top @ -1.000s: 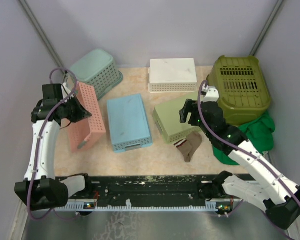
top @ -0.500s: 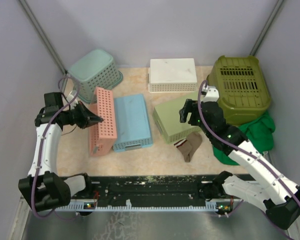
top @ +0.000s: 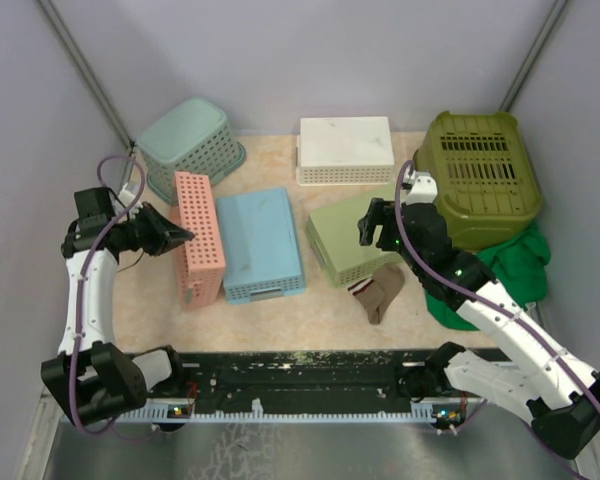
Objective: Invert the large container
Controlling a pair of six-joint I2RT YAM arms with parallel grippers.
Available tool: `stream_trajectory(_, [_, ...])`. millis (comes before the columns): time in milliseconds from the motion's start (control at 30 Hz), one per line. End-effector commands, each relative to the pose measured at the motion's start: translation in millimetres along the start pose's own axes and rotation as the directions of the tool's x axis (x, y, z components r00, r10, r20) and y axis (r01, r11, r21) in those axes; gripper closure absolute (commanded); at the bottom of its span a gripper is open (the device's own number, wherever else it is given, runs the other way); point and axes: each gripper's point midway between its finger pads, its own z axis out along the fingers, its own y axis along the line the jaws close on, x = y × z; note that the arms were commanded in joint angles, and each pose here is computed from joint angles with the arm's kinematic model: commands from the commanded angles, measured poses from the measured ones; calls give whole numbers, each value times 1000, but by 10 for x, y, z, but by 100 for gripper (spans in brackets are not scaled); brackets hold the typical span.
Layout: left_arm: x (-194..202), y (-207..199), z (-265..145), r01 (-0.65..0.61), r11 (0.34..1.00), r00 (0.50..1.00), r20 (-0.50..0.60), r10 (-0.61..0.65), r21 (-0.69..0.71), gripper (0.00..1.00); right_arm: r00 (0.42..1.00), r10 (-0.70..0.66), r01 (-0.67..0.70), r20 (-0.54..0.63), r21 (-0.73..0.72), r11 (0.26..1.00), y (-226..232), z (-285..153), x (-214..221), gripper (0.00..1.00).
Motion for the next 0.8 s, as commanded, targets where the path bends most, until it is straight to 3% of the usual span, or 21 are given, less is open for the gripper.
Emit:
stream_trajectory(0, [-47, 544, -55, 7, 963, 999, 52, 7, -270, 85, 998, 7, -6, 55, -29, 1000, 66, 13, -155, 24])
stream_trajectory(233, [-185, 767, -359, 24, 882, 984, 167, 62, -472, 50, 999, 9, -8, 53, -31, 1000, 72, 16, -153, 24])
stream_trajectory(533, [-323, 961, -757, 91, 761, 948, 290, 131, -643, 48, 999, 19, -17, 46, -52, 999, 128, 39, -154, 24])
stream_trajectory(767, [-431, 841, -927, 87, 760, 916, 353, 193, -644, 47, 999, 24, -22, 40, -54, 998, 136, 45, -138, 24])
